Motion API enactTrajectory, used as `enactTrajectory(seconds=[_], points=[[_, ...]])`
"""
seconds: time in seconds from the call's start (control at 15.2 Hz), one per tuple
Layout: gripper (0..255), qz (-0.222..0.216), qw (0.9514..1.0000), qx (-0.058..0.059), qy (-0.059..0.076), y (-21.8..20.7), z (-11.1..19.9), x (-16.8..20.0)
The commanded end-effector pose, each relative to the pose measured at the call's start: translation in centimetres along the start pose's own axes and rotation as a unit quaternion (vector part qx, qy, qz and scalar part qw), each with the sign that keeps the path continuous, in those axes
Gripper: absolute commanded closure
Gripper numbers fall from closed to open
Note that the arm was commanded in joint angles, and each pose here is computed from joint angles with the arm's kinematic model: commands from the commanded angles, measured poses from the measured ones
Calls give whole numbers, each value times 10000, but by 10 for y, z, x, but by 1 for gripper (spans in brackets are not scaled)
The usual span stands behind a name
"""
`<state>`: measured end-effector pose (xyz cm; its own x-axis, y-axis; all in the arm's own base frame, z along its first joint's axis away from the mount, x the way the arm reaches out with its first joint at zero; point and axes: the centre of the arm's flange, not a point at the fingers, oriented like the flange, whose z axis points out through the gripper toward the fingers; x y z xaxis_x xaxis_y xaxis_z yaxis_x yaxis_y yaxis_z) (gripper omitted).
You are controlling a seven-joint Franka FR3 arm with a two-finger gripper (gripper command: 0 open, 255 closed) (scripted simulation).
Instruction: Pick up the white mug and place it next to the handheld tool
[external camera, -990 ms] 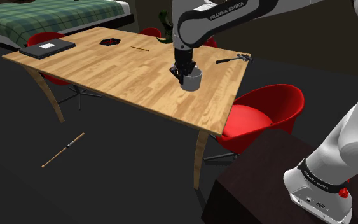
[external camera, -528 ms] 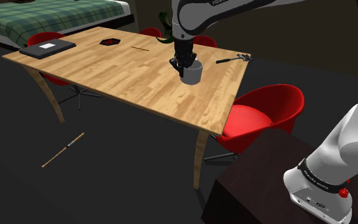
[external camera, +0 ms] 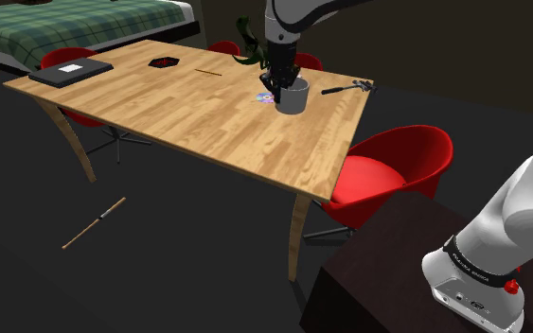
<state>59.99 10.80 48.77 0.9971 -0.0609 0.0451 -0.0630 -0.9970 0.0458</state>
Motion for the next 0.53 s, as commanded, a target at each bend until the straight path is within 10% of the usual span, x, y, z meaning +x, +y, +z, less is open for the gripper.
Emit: enactTrajectory(seconds=[0.0,0.46], points=[[255,-2,10000,0,1,26,3,-3],[255,-2,10000,0,1,118,6,-6]])
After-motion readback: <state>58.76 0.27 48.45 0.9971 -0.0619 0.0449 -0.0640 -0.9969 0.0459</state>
